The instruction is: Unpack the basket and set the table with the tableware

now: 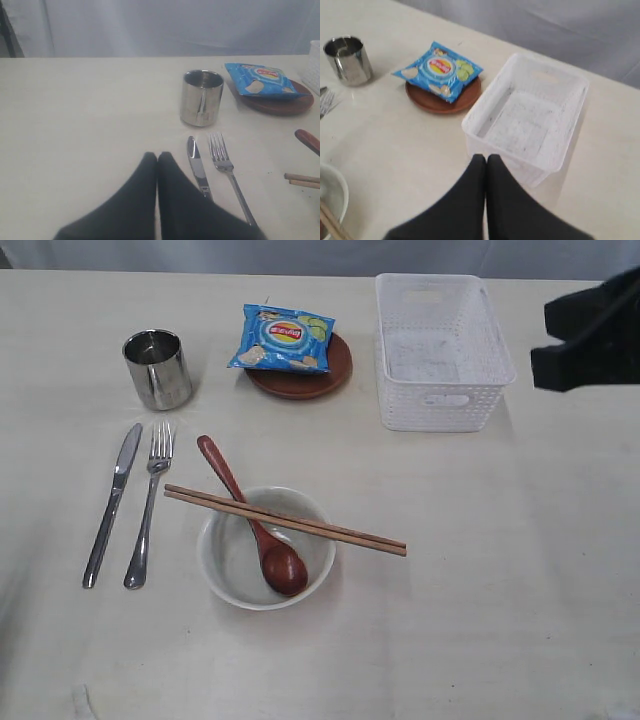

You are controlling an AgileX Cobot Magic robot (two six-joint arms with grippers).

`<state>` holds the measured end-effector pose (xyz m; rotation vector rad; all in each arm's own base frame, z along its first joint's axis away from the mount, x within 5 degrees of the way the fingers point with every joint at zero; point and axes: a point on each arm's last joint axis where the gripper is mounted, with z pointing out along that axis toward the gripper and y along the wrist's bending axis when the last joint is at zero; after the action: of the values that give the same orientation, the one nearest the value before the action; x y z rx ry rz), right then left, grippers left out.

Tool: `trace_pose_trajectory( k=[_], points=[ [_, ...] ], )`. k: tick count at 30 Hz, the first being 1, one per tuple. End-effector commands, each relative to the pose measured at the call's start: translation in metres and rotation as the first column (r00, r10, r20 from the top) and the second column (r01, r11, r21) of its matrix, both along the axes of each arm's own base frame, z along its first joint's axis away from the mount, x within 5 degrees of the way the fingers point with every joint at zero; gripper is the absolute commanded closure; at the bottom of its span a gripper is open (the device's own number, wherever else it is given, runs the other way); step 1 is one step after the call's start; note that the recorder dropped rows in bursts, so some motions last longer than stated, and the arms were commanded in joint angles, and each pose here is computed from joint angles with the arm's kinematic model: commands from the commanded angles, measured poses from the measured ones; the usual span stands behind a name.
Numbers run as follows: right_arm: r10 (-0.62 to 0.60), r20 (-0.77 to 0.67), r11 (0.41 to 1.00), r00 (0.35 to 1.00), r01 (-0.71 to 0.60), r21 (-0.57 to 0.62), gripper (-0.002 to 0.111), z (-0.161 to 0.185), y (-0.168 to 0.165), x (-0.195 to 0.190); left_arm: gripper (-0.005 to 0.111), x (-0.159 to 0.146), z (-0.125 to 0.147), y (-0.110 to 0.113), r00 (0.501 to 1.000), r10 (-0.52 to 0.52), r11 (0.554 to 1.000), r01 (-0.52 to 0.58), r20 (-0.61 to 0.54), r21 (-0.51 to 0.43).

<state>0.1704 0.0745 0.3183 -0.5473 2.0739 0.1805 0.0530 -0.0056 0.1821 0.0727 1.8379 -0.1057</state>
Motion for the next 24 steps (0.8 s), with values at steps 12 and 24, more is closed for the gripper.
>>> trace_pose_trajectory(
  k=[12, 24],
  points=[
    [-0.014, 0.046, 1.0, 0.999, 0.013, 0.011, 0.108, 0.009, -0.016, -0.029, 0.107, 0.0, 0.0, 0.0, 1.0, 0.003, 1.0, -0.003, 0.011, 0.004],
    [-0.343, 0.575, 0.935, 0.743, 0.208, 0.288, 0.108, -0.079, -0.068, -0.104, 0.107, 0.0, 0.0, 0.0, 1.0, 0.003, 1.0, -0.003, 0.011, 0.004]
  ],
)
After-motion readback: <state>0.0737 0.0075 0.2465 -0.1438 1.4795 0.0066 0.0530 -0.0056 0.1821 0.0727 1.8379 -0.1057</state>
